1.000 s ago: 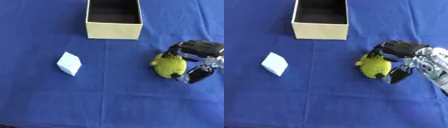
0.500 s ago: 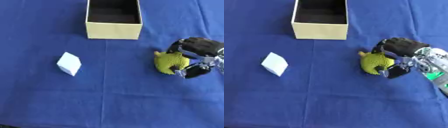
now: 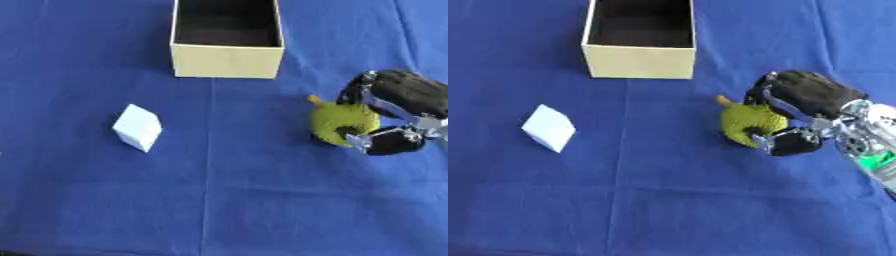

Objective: Pick up objects on the table and place them in the box.

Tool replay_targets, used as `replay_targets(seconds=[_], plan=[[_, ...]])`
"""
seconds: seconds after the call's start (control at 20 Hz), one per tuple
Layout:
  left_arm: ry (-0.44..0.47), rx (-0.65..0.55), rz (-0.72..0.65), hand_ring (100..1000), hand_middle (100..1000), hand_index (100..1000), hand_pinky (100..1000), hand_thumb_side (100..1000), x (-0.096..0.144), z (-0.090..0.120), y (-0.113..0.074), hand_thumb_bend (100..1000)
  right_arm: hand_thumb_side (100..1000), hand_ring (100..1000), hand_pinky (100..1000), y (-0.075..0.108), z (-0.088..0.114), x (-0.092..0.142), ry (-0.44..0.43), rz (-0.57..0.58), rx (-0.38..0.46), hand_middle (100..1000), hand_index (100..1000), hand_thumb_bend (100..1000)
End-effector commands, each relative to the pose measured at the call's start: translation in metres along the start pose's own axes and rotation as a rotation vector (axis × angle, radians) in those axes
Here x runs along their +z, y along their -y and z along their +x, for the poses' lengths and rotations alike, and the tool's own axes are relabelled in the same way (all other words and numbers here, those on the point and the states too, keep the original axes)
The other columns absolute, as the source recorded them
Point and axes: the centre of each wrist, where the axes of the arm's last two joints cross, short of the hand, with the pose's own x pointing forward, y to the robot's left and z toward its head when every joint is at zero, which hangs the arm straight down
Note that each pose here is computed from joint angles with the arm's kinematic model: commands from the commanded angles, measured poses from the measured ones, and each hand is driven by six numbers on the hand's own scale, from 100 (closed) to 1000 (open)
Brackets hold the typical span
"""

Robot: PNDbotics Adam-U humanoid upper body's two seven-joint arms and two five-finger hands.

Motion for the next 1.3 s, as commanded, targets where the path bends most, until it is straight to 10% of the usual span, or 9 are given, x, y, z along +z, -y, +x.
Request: replay_targets(seconds=[0.05, 1.3], plan=[[0.028, -0.003, -0.012, 704, 636, 781, 825, 644, -0.005, 0.006, -0.001, 100, 130, 557, 661, 0.027, -0.004, 0.008, 0.031, -0.093, 0.034, 420, 628, 100], [0.081, 0.019, -0.106, 706, 640, 780, 820, 636, -0.018, 0.011, 0.009, 100, 105, 524, 708, 0.149, -0.016, -0.070, 0.136, -0.403, -0.188, 363, 643, 100]])
